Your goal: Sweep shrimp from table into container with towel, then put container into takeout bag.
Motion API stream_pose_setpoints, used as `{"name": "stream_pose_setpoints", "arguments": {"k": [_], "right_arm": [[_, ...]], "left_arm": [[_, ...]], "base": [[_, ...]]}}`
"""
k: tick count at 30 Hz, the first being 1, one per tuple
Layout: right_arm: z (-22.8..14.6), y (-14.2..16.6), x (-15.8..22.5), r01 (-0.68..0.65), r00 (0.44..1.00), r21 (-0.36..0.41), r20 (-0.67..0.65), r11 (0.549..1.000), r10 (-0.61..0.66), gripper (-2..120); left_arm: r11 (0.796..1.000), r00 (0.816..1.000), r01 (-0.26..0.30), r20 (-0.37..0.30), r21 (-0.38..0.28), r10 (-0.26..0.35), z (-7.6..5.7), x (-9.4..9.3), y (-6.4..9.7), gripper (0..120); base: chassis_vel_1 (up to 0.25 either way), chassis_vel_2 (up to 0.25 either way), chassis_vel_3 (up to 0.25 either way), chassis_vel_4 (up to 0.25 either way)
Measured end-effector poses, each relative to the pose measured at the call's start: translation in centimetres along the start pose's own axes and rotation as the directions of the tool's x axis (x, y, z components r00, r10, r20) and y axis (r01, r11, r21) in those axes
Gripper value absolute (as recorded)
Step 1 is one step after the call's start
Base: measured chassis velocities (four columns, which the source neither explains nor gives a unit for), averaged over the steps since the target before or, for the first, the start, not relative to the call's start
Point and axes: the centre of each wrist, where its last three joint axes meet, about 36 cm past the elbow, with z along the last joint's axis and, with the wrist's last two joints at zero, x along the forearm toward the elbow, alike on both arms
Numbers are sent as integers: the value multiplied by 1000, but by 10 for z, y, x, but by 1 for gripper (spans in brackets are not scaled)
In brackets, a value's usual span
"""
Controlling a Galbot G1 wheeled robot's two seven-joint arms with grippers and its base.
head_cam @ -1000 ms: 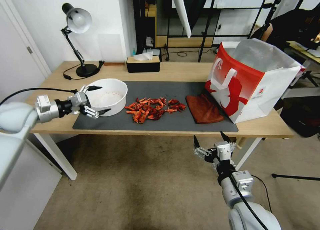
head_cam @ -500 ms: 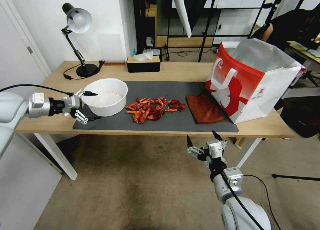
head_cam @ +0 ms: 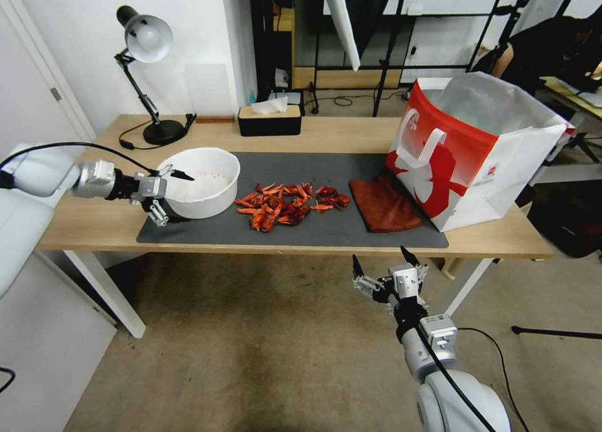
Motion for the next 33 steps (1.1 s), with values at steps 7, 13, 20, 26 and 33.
{"name": "stream_pose_setpoints", "arguments": {"k": [7,13,20,26,33], "right_arm": [[2,1,0,1,1000,4,-5,1000,-1,100],[4,1,0,1,1000,5,-8,1000,-1,100],[5,0,0,-3,1000,7,-8,1000,3,100],[7,0,0,-4,1000,7,-11,1000,5,100],[8,1,-1,-2,1000,8,-11,1000,2,100]], "left_arm": [[988,989,-133,-69,-76,128,-11,-9,36,100],[978,981,-166,-118,-123,152,-13,-14,50,100],[968,970,-209,-153,-142,187,-14,-25,55,93],[958,961,-238,-180,-160,208,-14,-31,57,68],[950,954,-262,-192,-172,229,-17,-30,61,45]], "base": [[0,0,0,0],[0,0,0,0],[0,0,0,0],[0,0,0,0],[0,0,0,0]]}}
